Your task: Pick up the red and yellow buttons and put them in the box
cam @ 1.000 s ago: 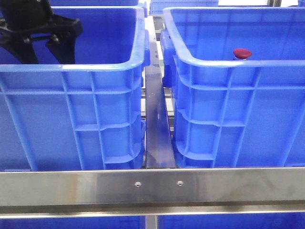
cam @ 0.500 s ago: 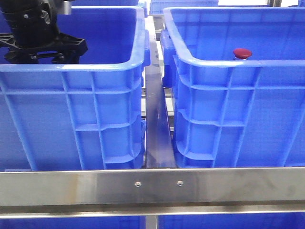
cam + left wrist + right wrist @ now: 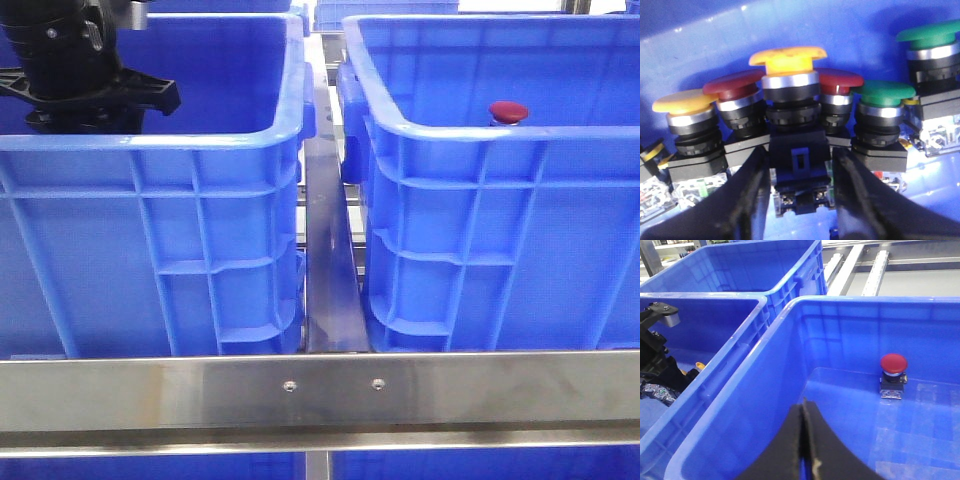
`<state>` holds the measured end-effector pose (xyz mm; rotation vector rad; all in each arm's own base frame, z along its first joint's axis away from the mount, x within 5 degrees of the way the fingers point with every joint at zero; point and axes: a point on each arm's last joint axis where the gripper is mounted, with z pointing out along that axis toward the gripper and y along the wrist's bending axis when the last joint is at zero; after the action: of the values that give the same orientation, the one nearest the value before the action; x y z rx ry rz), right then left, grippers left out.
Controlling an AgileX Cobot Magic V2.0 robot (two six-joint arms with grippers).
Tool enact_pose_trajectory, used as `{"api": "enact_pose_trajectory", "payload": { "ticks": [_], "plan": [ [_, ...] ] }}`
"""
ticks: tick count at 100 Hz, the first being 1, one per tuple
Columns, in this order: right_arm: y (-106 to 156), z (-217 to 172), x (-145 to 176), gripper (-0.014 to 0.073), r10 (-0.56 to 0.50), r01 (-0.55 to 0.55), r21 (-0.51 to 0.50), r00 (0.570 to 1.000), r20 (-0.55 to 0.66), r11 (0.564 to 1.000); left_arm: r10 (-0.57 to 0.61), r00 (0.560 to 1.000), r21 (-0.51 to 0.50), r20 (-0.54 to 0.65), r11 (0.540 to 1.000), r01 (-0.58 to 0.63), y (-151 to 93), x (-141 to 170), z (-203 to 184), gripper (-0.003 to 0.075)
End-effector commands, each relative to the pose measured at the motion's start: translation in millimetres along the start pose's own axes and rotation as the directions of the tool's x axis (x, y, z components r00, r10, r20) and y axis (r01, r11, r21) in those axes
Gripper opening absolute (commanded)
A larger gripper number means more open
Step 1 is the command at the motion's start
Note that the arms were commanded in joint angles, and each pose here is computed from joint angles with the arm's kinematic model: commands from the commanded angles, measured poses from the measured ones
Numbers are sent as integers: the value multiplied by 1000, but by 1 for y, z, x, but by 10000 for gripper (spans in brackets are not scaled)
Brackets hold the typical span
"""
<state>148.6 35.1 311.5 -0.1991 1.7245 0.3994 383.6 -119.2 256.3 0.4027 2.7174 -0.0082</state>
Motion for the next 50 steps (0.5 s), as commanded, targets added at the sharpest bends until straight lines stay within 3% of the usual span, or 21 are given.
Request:
{"api": "enact_pose_trajectory", "payload": {
  "ticks": [1, 26, 50],
  "plan": [
    [2, -2, -11, -68, 3, -2, -12, 999, 39, 1000, -22, 992, 9, 127, 1000, 21, 2, -10, -40, 100],
    [2, -2, -10, -68, 3, -3, -12, 999, 38, 1000, -15, 960, 45, 279, 999, 2, -9, -7, -100, 99],
    [2, -2, -10, -68, 3, -3, -12, 999, 38, 1000, 60, 895, 95, 442, 989, -113, -45, 7, -162, 95]
  ]
}}
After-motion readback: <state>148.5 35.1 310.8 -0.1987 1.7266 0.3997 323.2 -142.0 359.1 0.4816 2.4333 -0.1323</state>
